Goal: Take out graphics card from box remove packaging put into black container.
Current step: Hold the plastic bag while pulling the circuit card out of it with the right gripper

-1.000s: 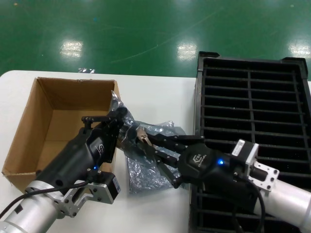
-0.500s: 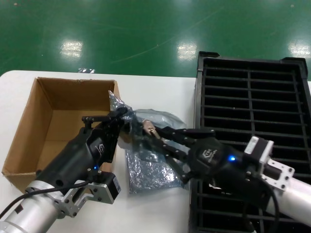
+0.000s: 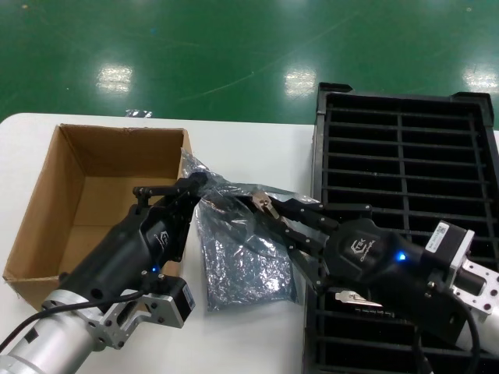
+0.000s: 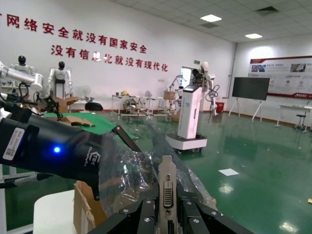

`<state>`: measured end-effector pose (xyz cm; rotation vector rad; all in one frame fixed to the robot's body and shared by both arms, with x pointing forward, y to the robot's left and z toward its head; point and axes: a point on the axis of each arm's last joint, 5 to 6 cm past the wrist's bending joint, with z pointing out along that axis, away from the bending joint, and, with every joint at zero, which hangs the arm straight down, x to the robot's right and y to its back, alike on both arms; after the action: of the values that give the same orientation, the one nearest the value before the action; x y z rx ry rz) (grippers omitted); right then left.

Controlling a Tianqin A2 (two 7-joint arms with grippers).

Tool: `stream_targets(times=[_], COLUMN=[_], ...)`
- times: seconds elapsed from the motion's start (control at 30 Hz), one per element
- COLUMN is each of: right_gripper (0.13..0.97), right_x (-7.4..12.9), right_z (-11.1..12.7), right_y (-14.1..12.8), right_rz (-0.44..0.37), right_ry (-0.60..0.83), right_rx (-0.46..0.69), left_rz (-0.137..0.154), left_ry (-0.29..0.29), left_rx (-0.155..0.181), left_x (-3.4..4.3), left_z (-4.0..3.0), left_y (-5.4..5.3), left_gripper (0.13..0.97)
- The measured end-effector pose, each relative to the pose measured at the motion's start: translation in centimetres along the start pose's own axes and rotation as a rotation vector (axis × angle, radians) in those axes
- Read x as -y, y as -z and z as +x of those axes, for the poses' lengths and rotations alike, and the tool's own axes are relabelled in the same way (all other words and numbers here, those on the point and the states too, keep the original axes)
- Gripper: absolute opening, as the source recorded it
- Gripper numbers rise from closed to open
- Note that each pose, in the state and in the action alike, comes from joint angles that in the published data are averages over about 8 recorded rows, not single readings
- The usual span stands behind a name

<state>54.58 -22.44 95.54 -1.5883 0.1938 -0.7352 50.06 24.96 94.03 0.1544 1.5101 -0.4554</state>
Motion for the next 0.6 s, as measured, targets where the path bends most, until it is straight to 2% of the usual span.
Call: stream_targets(times=[0.23, 0.6], right_gripper=[0.193, 0.193], right_x=[-0.1, -1.0], right_z=[-0.2, -0.7], right_y=[-0.6, -3.1], right_rz=[-0.001, -0.024], right_ry=[0.008, 0.037], right_rx=[0.028, 0.115], left_rz=[0.0, 0.0], left_ry=[0.0, 0.0], left_rx=[0.0, 0.0], left_x=[-0.01, 0.0], left_z=[0.0, 0.0], left_y=[0.0, 0.0], left_gripper=[0.139, 0.139])
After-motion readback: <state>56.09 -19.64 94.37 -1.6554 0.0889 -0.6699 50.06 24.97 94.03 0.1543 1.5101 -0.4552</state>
